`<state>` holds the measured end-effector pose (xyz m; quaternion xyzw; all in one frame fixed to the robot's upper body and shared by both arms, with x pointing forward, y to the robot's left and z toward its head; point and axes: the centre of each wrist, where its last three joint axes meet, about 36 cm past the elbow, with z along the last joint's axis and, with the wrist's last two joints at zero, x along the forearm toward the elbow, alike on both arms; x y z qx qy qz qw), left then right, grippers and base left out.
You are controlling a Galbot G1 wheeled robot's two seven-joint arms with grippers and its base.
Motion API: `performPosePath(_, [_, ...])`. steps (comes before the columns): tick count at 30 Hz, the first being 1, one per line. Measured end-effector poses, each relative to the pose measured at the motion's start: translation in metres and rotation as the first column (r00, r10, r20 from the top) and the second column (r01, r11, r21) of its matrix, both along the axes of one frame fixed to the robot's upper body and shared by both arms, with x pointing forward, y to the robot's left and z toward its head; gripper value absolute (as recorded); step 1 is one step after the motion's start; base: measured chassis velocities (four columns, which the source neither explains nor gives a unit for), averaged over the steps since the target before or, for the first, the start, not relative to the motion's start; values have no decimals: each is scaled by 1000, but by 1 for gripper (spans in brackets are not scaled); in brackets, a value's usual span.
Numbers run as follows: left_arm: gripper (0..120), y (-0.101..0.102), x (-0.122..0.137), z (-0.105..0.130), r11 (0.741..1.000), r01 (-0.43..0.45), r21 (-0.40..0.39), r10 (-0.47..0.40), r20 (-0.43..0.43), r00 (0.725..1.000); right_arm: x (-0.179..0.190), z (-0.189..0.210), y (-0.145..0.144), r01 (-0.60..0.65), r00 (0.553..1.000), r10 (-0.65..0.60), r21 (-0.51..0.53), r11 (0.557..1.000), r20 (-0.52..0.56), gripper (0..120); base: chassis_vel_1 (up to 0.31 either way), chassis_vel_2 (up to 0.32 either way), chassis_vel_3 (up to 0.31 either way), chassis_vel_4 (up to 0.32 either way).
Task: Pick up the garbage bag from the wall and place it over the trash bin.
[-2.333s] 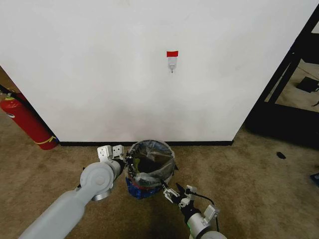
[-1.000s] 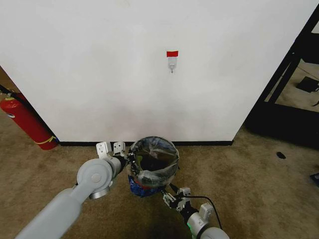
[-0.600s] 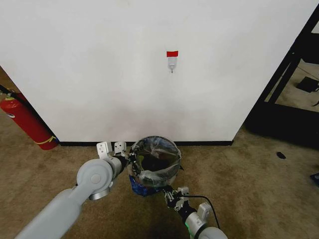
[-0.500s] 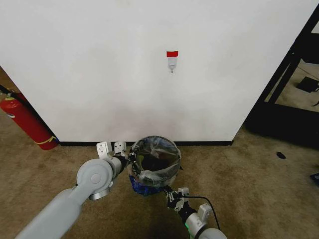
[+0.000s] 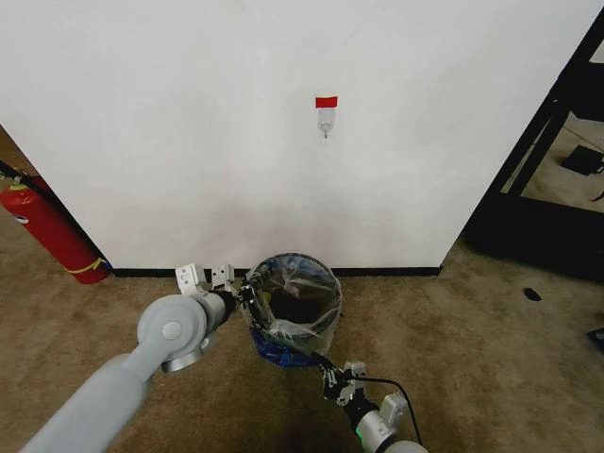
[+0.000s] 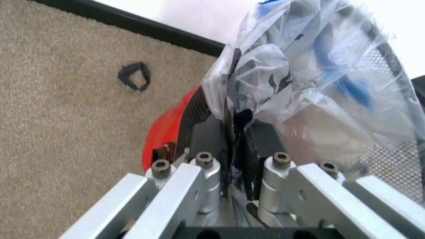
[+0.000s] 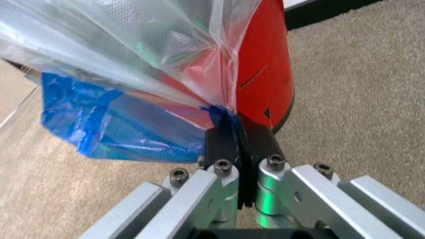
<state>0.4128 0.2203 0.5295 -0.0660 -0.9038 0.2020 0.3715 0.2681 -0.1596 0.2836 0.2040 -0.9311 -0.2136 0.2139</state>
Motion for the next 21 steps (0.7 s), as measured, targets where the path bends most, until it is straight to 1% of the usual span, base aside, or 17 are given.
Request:
performPosePath(7, [4, 1, -1, 2, 1000, 2, -4, -2, -5, 1000, 0, 1, -1, 2, 1000, -2, -9, 1000, 1, 0, 0, 0, 0, 0])
performPosePath(10, [4, 2, -1, 2, 1000, 1, -6, -1, -5, 1000, -2, 1, -3, 4, 1000, -4, -11, 1000, 13, 4, 0, 0, 0, 0])
performPosePath(11, [4, 2, 1, 2, 1000, -2, -7, 2, -7, 1000, -4, 1, -6, 3, 999, -3, -11, 1000, 35, 10, 0, 0, 0, 0])
performPosePath(12, [4, 2, 1, 1, 1000, -3, -7, 3, -7, 1000, -5, 1, -6, 2, 999, -2, -10, 1000, 39, 10, 0, 0, 0, 0])
performPosePath(13, [4, 3, 4, -1, 1000, -9, -5, 9, -12, 1000, -8, -1, -12, -13, 996, 13, -1, 1000, 92, 18, 0, 0, 0, 0])
performPosePath(15, [4, 4, 6, -3, 1000, -15, -4, 15, -17, 1000, -13, -4, -17, -46, 989, 44, 10, 999, 144, 25, 0, 0, 0, 0])
performPosePath(16, [4, 5, 8, -4, 1000, -19, -3, 19, -21, 1000, -16, -5, -20, -66, 983, 63, 15, 998, 170, 32, 0, 0, 0, 0])
performPosePath(18, [4, 5, 8, -5, 1000, -19, -3, 19, -22, 1000, -17, -6, -20, -69, 983, 65, 16, 998, 173, 32, 0, 0, 0, 0])
performPosePath(19, [4, 5, 9, -6, 1000, -21, -2, 21, -24, 999, -20, -7, -22, -77, 980, 73, 13, 997, 187, 38, 0, 0, 0, 0])
performPosePath(20, [4, 5, 9, -6, 1000, -22, -2, 22, -24, 999, -21, -7, -23, -77, 979, 74, 11, 997, 191, 39, 0, 0, 0, 0])
performPosePath(21, [4, 6, 10, -7, 1000, -24, -2, 23, -26, 999, -24, -8, -25, -73, 978, 71, 5, 997, 196, 47, 0, 0, 0, 0])
